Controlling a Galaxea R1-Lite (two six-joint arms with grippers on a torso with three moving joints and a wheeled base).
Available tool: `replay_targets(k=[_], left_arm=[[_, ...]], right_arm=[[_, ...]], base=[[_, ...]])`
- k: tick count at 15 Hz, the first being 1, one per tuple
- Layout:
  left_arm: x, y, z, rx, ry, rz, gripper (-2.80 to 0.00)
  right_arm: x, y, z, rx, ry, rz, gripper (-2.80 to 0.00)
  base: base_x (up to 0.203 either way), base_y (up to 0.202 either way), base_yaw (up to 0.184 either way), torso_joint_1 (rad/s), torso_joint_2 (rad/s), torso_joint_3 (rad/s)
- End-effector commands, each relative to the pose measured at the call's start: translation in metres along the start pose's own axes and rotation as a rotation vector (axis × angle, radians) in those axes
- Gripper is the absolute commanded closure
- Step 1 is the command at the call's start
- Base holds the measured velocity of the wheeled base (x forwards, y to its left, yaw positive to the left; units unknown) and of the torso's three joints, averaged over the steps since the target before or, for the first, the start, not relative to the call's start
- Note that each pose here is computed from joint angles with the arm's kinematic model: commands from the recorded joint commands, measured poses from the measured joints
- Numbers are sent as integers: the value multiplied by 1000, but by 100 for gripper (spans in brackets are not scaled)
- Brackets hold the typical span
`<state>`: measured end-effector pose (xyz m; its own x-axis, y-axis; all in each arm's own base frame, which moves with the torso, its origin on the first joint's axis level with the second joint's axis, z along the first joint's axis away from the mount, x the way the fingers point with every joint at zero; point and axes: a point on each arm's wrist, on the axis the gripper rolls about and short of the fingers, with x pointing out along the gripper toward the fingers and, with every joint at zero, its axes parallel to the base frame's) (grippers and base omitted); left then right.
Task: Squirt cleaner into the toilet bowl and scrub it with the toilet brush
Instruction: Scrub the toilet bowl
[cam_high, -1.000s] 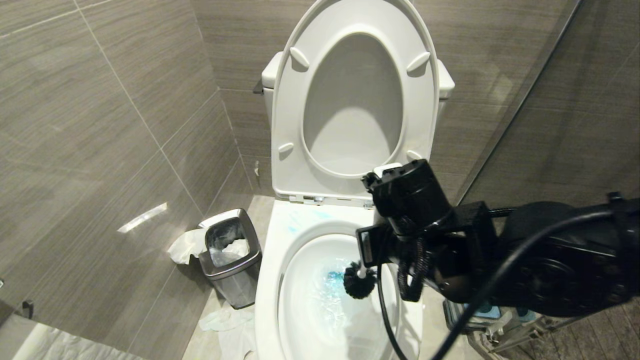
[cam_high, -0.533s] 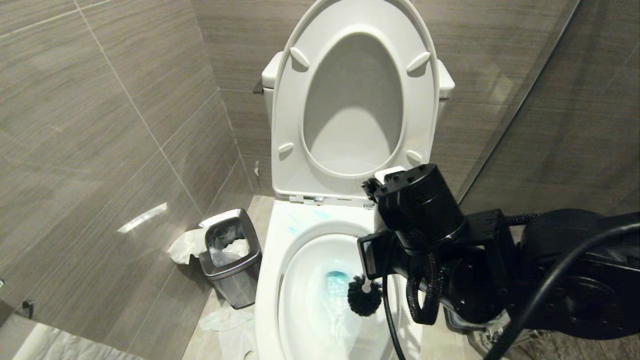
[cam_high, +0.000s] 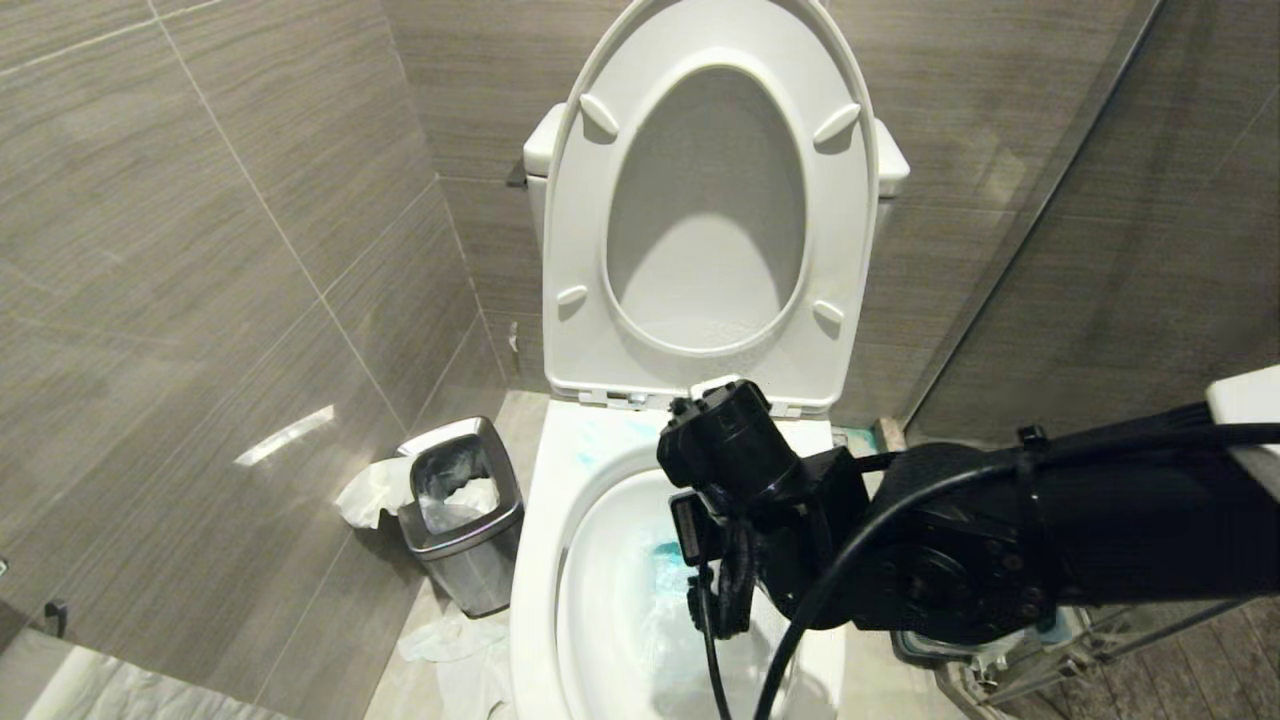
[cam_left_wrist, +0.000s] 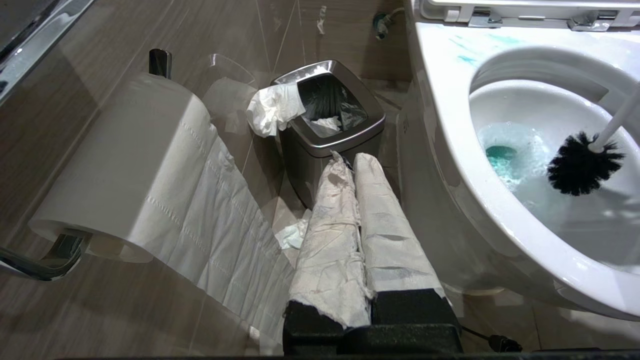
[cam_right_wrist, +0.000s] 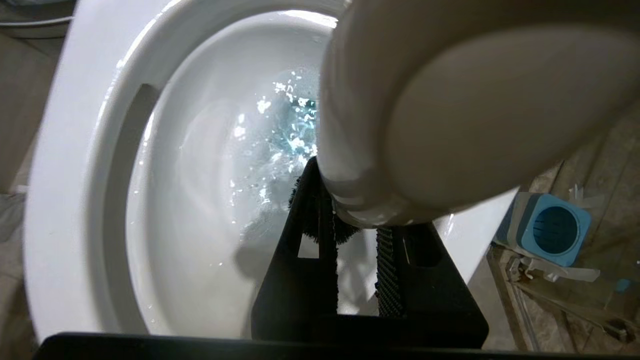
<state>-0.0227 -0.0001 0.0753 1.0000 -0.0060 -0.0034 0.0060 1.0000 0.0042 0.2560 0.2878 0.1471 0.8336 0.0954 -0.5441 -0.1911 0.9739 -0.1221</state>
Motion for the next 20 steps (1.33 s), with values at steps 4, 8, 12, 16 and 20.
replay_targets(k=[4,8,12,16,20], left_arm=[[0,0,0,0,0,0,0],[0,0,0,0,0,0,0],[0,0,0,0,0,0,0],[0,0,0,0,0,0,0],[0,0,0,0,0,0,0]], right_arm=[[68,3,0,27,33,-87,0],[92,7,28,81,-45,-93,0],[96,40,42,89,-105,-41,0],[86,73,33,55,-104,19,0],[51,73,24,18,-75,49,0]], base=[[0,0,0,0,0,0],[0,0,0,0,0,0],[0,0,0,0,0,0],[0,0,0,0,0,0],[0,0,0,0,0,0]])
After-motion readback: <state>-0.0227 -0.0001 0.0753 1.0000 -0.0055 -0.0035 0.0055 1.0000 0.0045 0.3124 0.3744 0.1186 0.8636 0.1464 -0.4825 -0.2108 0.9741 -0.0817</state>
